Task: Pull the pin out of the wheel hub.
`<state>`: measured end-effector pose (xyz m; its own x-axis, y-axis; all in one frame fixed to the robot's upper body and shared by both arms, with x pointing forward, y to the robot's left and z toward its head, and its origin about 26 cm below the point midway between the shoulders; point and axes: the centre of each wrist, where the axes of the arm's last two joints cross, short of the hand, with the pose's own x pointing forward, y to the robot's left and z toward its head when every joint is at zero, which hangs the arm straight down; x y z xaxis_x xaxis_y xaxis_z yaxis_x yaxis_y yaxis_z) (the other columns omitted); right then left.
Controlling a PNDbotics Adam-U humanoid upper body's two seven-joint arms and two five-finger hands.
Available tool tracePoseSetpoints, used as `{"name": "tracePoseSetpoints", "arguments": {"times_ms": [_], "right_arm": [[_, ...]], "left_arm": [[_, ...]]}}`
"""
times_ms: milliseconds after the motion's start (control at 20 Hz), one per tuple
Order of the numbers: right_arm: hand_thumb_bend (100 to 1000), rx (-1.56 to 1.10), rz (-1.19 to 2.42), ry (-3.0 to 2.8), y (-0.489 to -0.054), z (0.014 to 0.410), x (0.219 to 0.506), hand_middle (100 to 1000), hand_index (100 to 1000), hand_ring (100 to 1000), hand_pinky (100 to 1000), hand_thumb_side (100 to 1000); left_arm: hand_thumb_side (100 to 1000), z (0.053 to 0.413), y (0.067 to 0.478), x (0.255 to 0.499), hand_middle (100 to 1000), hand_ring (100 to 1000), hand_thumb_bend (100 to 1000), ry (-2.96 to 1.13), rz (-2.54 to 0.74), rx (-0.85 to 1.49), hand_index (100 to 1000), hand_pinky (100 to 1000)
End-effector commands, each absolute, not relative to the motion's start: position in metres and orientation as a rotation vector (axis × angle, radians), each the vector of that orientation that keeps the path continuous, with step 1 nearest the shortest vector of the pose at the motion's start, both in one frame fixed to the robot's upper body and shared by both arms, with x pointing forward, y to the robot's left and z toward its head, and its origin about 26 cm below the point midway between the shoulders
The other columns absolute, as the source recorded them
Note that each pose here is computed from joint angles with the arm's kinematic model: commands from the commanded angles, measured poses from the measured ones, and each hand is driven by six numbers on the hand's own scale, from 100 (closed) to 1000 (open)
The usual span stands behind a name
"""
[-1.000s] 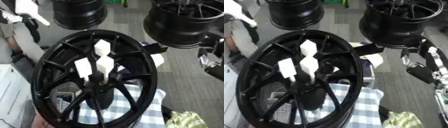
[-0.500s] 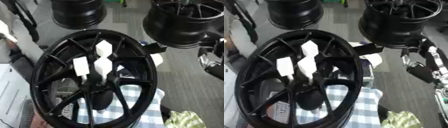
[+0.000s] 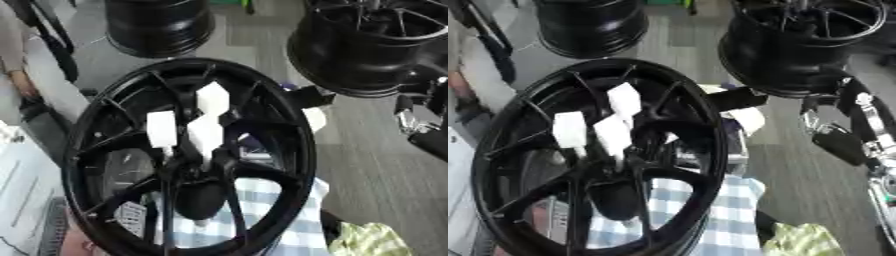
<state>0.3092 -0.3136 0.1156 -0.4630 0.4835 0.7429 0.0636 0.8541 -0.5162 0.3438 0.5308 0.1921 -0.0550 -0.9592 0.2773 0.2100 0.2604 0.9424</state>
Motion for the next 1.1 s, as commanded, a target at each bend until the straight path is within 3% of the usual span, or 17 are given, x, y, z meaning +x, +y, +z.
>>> {"name": "tracePoseSetpoints", "arguments": {"times_ms": [50, 850, 900, 950, 1100], "right_arm": [[100, -0.422, 0.53, -2.024, -0.318, 0.123, 0.31, 767, 924, 797, 755, 300], [100, -0.425, 0.524, -2.016, -0.319, 0.121, 0.31, 766, 925, 796, 755, 300], [100, -0.425, 0.523, -2.016, -0.319, 0.121, 0.31, 766, 925, 796, 755, 298], [100, -0.425, 0.522, -2.016, -0.319, 0.12, 0.31, 766, 925, 796, 755, 300], [100, -0.424, 0.518, -2.016, -0.319, 0.12, 0.31, 767, 925, 796, 755, 300]], "left_arm": [[507, 0.217, 0.546, 0.334, 822, 790, 771, -1.232, -1.123, 0.908, 880, 809], [512, 0.219, 0.54, 0.333, 775, 736, 725, -1.384, -1.043, 0.874, 856, 775], [587, 0.22, 0.538, 0.334, 769, 729, 787, -1.414, -1.033, 0.869, 853, 772], [515, 0.221, 0.534, 0.335, 765, 723, 713, -1.455, -1.02, 0.86, 852, 770], [521, 0.222, 0.519, 0.337, 756, 710, 686, -1.599, -0.957, 0.811, 846, 766]]}}
